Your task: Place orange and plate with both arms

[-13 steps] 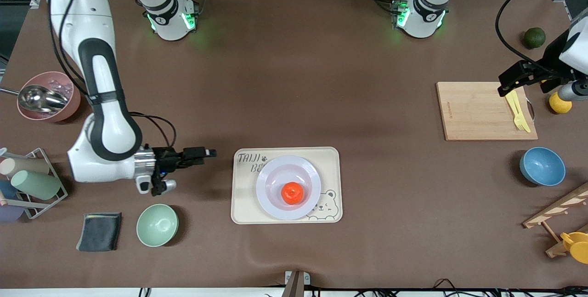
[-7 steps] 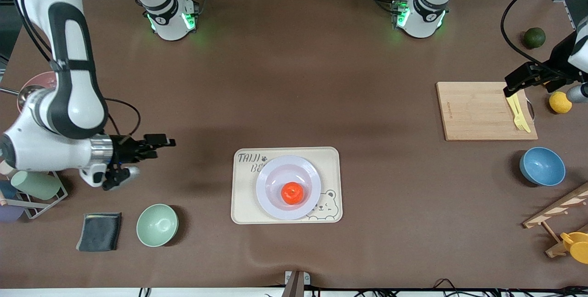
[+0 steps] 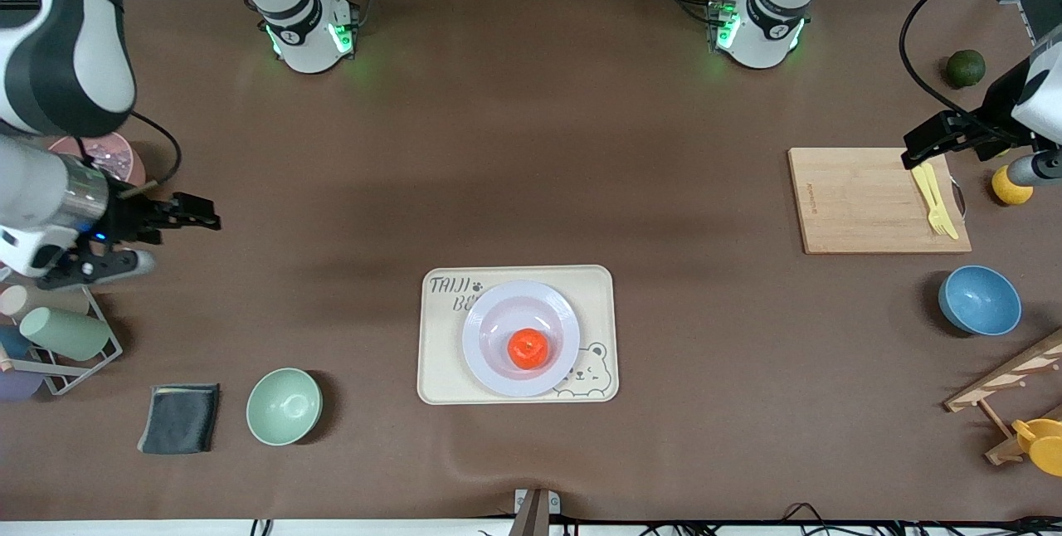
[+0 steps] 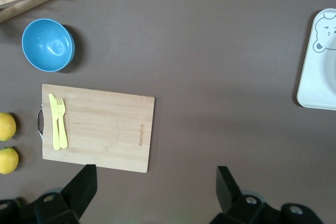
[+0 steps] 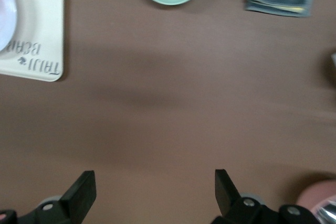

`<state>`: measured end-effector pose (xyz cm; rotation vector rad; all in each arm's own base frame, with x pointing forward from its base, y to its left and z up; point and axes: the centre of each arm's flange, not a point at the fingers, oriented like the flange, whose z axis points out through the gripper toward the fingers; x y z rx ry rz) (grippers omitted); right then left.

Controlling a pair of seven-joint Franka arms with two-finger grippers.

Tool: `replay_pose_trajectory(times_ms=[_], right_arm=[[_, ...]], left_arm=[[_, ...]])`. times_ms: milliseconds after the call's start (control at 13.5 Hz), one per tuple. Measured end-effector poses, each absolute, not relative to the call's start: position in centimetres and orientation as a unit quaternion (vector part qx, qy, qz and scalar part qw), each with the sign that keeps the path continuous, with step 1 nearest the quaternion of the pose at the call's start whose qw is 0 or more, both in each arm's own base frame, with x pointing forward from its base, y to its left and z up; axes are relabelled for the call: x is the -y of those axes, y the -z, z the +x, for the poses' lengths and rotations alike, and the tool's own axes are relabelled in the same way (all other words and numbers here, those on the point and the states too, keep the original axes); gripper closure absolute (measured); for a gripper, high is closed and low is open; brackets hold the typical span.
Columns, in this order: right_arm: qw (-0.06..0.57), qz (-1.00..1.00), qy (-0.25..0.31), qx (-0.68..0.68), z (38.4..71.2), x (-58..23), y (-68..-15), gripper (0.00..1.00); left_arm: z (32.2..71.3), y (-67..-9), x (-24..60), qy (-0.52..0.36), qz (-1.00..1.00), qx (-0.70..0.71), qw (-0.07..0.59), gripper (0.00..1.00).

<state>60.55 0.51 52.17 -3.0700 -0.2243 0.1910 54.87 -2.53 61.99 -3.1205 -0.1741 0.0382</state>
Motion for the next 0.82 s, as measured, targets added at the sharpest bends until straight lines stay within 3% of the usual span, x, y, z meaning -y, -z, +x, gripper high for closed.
replay_pose_trajectory(times_ms=[520,818], right_arm=[[0.008,-0.998,-0.027,-0.057,54.9,2.2,-61.9,0.00],[0.011,-0.997,-0.023,-0.069,53.8,2.0,-62.9,0.00]], left_arm=[[53.3,-63.2,4.6,0.007,-0.999,0.036,0.009,0.00],[53.3,-64.3,4.5,0.021,-0.999,0.037,0.008,0.00]])
